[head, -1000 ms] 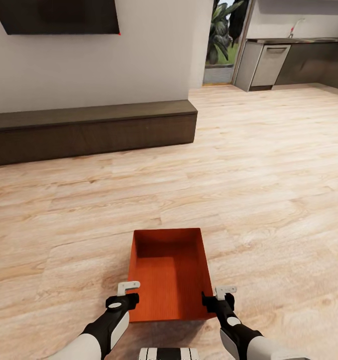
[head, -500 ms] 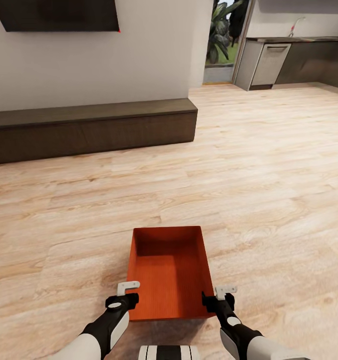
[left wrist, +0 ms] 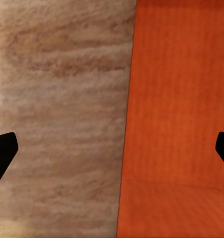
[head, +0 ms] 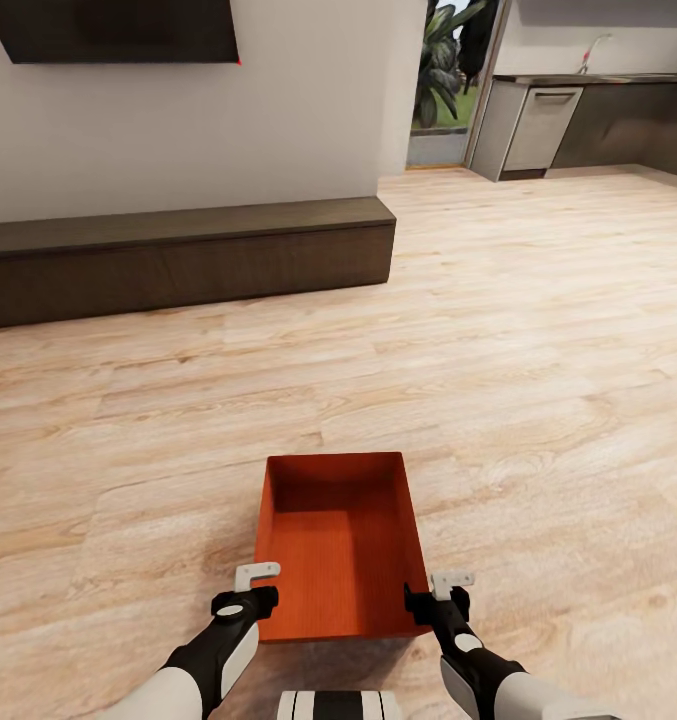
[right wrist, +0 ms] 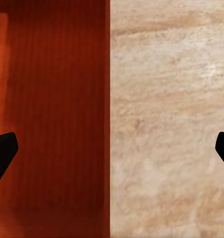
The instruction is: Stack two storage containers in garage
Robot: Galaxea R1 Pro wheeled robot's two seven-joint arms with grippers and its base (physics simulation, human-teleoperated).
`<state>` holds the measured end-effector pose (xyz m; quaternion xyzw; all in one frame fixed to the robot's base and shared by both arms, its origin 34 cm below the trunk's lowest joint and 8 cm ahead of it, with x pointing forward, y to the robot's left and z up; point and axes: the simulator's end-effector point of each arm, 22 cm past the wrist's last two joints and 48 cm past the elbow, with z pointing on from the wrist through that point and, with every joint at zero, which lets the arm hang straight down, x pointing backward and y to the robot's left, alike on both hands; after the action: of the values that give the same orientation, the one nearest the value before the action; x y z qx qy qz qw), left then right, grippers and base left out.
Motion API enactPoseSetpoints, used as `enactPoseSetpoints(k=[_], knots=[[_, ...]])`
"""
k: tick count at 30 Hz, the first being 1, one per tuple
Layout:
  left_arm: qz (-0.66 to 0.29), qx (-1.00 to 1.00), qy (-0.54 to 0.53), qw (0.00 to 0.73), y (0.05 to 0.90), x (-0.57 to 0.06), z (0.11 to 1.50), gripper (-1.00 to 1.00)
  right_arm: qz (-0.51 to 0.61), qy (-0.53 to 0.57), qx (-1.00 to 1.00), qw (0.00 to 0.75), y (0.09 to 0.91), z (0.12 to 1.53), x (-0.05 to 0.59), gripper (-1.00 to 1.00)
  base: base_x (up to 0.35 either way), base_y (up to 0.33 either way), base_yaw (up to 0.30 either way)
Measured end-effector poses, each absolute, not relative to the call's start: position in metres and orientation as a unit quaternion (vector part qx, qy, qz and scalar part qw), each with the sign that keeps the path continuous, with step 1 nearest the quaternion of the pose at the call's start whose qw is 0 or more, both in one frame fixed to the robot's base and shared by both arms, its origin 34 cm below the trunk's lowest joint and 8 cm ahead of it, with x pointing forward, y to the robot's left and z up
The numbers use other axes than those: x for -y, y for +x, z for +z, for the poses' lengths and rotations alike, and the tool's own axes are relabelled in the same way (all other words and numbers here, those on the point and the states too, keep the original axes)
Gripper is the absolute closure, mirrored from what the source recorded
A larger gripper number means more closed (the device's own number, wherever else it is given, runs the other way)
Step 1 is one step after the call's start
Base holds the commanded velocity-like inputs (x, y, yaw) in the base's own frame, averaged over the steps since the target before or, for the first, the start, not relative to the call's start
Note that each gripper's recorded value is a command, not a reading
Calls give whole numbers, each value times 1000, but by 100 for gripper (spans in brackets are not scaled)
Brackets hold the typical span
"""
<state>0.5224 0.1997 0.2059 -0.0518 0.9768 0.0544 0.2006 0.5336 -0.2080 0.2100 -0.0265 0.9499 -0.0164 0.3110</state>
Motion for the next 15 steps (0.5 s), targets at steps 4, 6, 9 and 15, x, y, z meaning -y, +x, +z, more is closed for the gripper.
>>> enactPoseSetpoints(k=[4, 6, 9, 15], knots=[[54, -977, -52, 201, 523, -199, 206, -100, -16, -26, -950, 311, 534, 210, 208, -100, 0, 0, 0], [54, -977, -52, 201, 523, -199, 206, -100, -16, -26, -950, 311, 534, 210, 208, -100, 0, 0, 0], [54, -977, -52, 201, 523, -199, 206, -100, -16, -26, -950, 311, 534, 210, 208, -100, 0, 0, 0], [54, -977, -52, 201, 522, -200, 206, -100, -16, -26, -950, 311, 534, 210, 208, -100, 0, 0, 0]])
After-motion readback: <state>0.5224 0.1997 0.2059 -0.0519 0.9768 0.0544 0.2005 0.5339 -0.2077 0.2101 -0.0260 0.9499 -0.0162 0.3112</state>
